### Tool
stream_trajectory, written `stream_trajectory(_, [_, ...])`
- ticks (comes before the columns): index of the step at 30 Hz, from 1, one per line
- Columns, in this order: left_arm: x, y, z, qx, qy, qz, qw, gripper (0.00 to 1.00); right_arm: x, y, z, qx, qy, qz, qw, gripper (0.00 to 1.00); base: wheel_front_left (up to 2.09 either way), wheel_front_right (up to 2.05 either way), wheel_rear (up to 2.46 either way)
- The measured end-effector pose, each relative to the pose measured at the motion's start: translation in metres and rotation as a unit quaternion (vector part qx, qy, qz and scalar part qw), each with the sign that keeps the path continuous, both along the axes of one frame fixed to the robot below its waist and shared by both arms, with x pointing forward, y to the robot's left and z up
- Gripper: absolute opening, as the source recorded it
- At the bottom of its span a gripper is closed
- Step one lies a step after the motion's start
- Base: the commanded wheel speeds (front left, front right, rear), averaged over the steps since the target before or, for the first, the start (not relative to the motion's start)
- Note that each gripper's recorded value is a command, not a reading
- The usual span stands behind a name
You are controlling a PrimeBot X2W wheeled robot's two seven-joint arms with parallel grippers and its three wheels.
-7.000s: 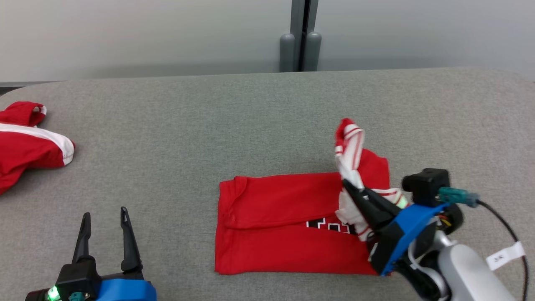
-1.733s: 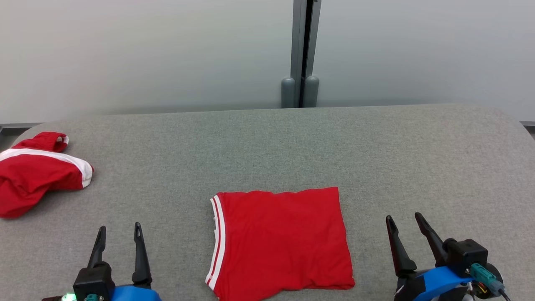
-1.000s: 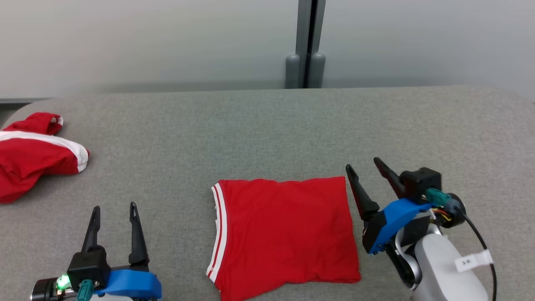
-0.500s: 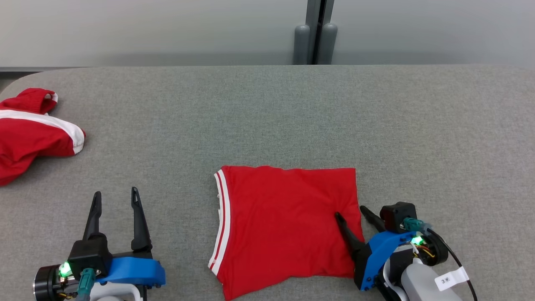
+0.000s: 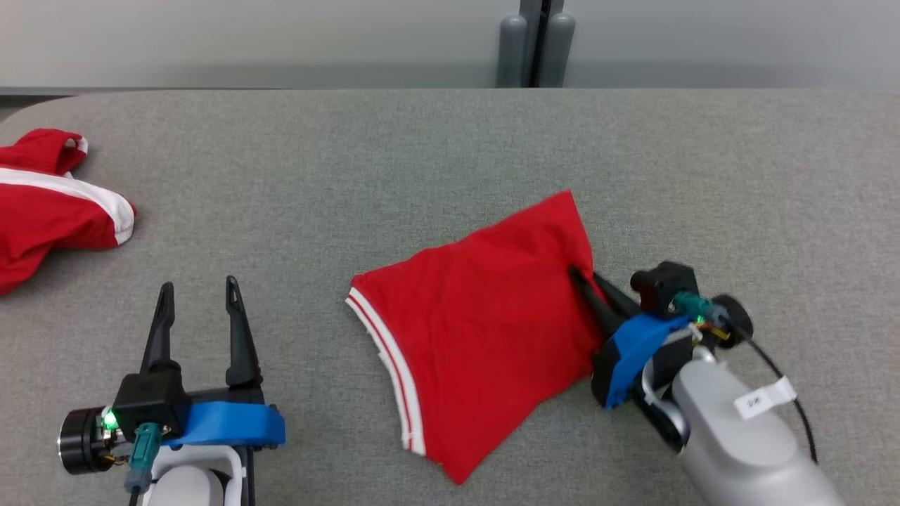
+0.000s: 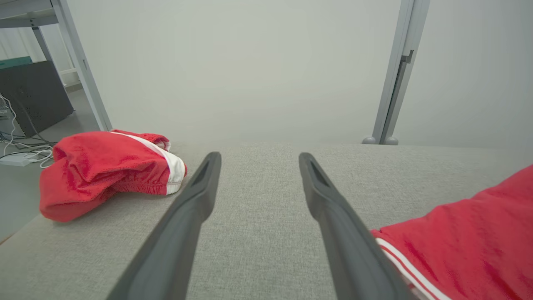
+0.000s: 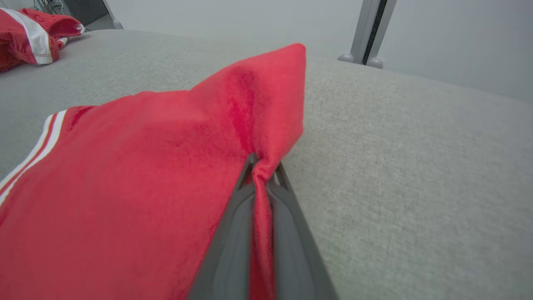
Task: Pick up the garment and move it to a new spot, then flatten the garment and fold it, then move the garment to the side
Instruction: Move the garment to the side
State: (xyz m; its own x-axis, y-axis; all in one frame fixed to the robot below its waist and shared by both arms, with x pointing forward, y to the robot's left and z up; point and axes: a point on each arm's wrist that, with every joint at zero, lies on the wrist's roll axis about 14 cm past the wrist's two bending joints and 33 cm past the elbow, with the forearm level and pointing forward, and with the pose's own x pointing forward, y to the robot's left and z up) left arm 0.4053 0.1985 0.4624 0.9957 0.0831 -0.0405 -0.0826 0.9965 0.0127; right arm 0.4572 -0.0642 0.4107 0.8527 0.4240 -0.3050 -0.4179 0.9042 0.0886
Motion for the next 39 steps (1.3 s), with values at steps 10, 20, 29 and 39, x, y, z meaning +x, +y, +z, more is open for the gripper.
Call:
stream_trajectory(10, [0.045, -0.030, 0.003, 0.008, -0.025, -0.045, 0.999, 1.00, 0.085, -0.083, 0.029, -0.106, -0.064, -0.024, 0.992, 0.00, 0.00, 0.00, 0.00])
stream_trajectory(20, [0.098, -0.093, -0.037, 0.009, -0.023, -0.135, 0.991, 1.00, 0.104, -0.240, 0.044, -0.192, -0.074, -0.151, 0.967, 0.00, 0.00, 0.00, 0.00])
stream_trajectory(29, [0.124, -0.123, -0.054, 0.015, -0.036, -0.182, 0.982, 1.00, 0.102, -0.325, 0.055, -0.244, -0.058, -0.225, 0.942, 0.00, 0.00, 0.00, 0.00])
stream_trajectory(39, [0.128, -0.116, -0.052, 0.025, -0.038, -0.177, 0.983, 1.00, 0.122, -0.340, 0.047, -0.275, -0.027, -0.235, 0.932, 0.13, 0.00, 0.00, 0.00])
